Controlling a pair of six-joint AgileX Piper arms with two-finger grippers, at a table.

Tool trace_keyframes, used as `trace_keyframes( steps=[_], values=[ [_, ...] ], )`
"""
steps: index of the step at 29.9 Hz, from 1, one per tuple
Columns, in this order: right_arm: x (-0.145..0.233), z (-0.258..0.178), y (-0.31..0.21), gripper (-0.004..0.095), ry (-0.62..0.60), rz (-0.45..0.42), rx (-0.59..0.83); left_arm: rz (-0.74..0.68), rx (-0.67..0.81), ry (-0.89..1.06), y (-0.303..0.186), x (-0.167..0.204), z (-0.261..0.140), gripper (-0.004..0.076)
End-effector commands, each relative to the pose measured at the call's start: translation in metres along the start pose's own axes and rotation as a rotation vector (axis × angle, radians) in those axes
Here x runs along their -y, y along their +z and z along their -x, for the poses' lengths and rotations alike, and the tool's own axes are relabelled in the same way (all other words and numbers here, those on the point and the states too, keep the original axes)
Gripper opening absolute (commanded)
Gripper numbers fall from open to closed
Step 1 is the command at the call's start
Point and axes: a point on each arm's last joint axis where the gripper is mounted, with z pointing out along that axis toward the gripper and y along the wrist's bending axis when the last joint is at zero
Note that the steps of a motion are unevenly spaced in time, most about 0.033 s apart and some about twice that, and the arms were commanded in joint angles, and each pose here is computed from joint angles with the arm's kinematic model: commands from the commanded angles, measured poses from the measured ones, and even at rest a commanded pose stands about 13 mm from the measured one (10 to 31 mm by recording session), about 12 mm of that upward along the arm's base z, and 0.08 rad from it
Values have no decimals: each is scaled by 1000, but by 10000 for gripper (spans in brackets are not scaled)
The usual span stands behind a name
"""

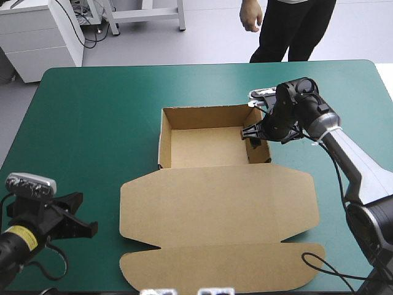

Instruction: Fold the box

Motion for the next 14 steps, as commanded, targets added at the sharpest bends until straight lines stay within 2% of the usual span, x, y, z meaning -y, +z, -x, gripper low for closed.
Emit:
trace_keyframes(
  steps=[1,4,8,14],
  values=[
    [-4,3,-16,728,0,45,68,-31,155,2,-11,-3,-11,-8],
    [-5,3,-7,725,2,58,38,-36,185,-4,-16,-7,-27,-8],
    [-6,5,5,668,9,66,11,-40,219,-11,-20,-10,-40,-8],
    [-6,6,20,446,14,61,-32,-36,193,-7,-13,-10,-53,-8]
  ],
)
